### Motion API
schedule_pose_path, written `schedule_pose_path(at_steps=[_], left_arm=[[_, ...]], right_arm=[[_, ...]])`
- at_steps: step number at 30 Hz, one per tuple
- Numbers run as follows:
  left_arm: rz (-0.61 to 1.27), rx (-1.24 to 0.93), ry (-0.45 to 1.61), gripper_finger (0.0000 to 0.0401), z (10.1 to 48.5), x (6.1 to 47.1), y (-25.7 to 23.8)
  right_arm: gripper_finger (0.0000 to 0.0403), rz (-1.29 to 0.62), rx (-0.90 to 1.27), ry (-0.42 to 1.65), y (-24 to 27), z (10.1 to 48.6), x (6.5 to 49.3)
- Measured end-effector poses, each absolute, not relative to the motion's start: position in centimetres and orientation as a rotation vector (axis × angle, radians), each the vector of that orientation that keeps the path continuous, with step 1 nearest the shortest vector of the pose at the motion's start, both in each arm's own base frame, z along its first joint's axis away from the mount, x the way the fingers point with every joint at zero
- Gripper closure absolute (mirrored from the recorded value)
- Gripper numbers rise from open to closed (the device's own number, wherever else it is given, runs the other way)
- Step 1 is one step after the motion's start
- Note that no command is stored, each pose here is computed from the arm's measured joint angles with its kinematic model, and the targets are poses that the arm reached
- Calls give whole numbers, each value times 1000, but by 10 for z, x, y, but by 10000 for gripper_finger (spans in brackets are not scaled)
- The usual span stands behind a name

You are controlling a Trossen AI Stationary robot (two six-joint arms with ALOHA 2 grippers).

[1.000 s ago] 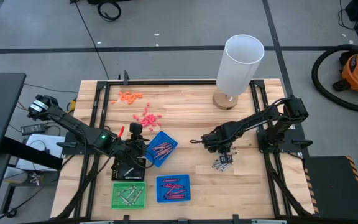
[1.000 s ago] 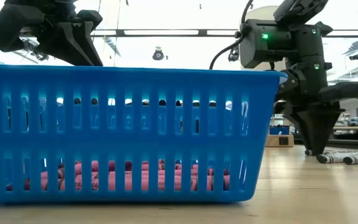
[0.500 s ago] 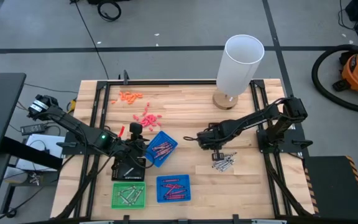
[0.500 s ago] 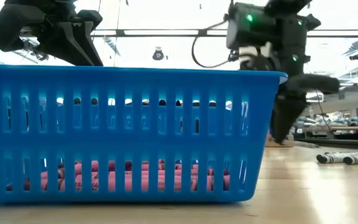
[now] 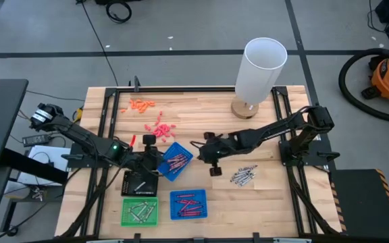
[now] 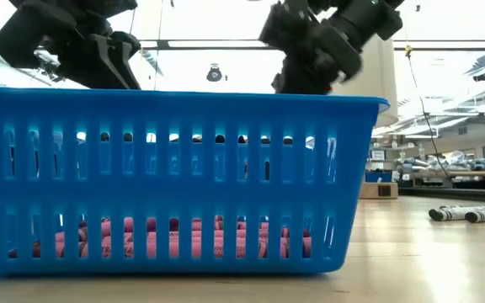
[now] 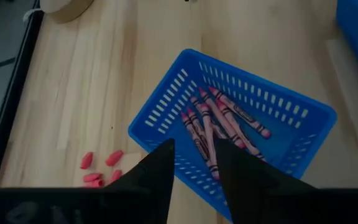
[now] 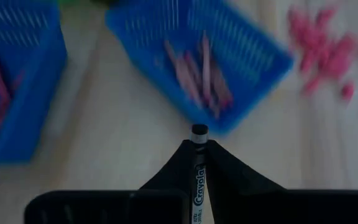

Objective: Sort crayons
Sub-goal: Put the black crayon into the black bin

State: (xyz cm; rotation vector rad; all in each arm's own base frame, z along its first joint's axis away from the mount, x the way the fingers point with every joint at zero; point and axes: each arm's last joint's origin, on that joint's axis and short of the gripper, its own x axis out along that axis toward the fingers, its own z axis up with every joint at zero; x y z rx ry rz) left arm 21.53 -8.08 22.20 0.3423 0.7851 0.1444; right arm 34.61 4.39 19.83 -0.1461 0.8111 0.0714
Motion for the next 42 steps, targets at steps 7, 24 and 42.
schedule_pose_path(at_steps=[7,24,42], left_arm=[[174,282,719,216,227,223,-76],[171,284,457,196,250,245,-67],[159,268,331,299,262,253,-61]], right_arm=[[371,82,-231,517,53,221,362],[369,79,-360,87,57,259,374],[361,88,-373,5,57,267,375]])
